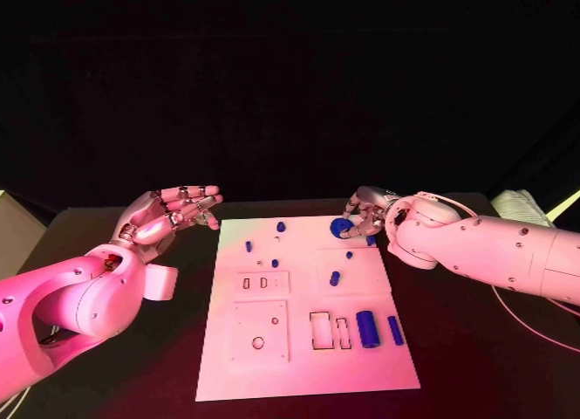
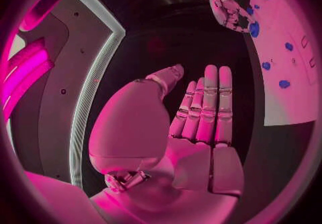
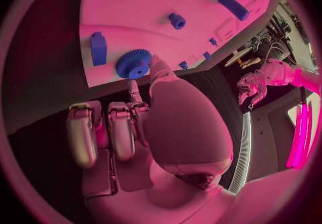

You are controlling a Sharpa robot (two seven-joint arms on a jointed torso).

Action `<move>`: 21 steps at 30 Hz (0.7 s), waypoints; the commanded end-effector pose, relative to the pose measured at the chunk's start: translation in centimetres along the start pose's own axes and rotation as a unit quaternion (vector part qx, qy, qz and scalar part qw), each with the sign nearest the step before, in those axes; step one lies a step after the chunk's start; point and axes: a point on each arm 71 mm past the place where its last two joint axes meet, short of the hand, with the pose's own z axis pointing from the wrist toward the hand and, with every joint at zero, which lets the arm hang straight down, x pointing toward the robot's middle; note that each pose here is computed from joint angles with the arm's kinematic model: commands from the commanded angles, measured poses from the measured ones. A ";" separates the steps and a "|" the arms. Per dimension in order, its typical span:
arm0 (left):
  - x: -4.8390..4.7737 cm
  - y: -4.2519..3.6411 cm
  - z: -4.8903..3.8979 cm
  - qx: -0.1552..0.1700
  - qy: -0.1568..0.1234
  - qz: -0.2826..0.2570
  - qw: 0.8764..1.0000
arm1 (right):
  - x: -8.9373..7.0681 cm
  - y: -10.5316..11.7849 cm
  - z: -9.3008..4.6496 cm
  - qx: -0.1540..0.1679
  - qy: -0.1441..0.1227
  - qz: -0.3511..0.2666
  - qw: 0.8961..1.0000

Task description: Assemble the parts on the task board

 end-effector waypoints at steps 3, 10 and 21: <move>0.12 -0.14 0.01 0.005 0.007 -0.002 1.000 | 0.3 -0.4 0.1 0.007 0.010 -0.008 1.000; 0.08 -0.15 -0.01 0.005 0.007 -0.002 1.000 | 0.5 -0.6 0.2 0.012 0.010 0.002 1.000; 0.06 -0.12 -0.02 0.003 0.008 -0.002 1.000 | 0.8 -0.3 0.3 0.010 0.020 0.021 1.000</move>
